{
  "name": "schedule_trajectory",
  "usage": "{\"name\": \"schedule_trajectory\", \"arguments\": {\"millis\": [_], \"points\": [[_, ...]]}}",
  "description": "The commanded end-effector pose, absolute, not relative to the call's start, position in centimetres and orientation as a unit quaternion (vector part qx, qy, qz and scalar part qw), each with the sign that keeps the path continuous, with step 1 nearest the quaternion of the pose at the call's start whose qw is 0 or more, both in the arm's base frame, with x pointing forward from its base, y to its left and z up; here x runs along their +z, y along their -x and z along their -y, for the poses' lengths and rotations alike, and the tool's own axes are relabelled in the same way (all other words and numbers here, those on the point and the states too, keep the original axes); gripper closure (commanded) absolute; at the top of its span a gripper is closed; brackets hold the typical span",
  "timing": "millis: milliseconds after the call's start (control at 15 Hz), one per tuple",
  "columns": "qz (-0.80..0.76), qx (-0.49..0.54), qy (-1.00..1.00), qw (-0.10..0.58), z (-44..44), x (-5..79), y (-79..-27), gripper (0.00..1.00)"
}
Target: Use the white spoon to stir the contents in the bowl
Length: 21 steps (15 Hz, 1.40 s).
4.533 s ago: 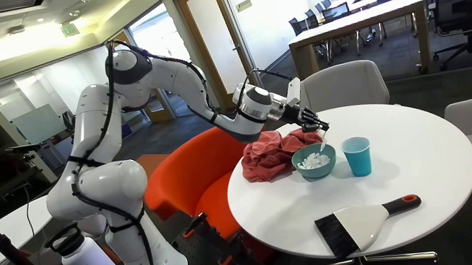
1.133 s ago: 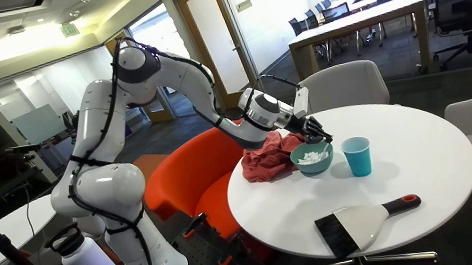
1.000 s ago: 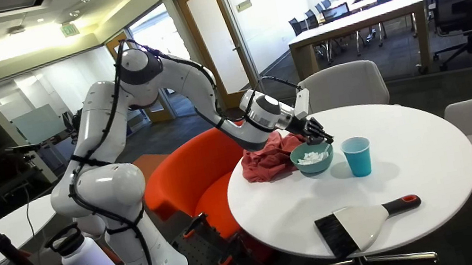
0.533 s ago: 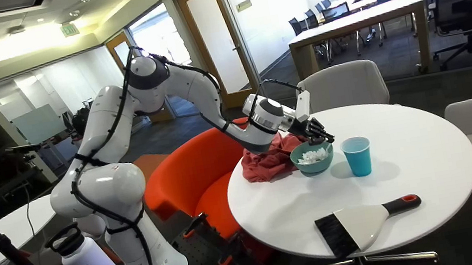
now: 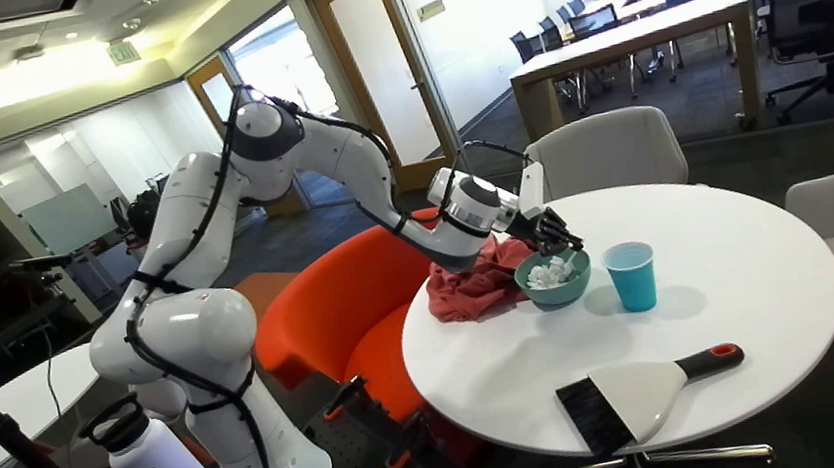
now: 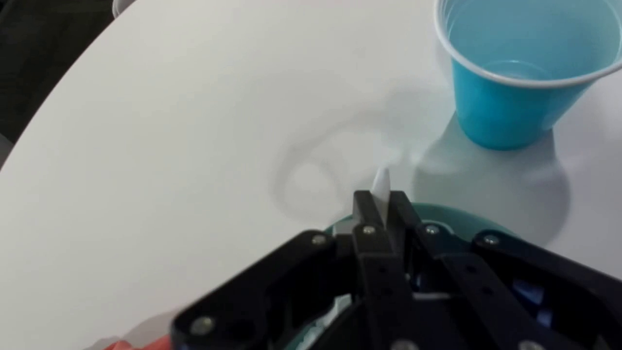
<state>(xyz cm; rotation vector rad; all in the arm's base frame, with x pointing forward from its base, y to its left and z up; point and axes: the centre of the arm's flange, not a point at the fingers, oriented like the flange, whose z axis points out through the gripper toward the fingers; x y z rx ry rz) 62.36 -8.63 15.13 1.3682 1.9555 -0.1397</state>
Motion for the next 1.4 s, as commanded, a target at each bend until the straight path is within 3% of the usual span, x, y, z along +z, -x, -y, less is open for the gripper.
{"name": "schedule_trajectory", "arguments": {"millis": [0,733,1333], "points": [[-0.769,-0.016,-0.54,0.341,8.0,15.5,-62.4,0.97],[-0.775,0.042,-0.568,0.274,7.0,19.3,-60.4,0.97],[-0.793,-0.074,-0.56,0.229,8.1,20.4,-58.6,0.97]]}}
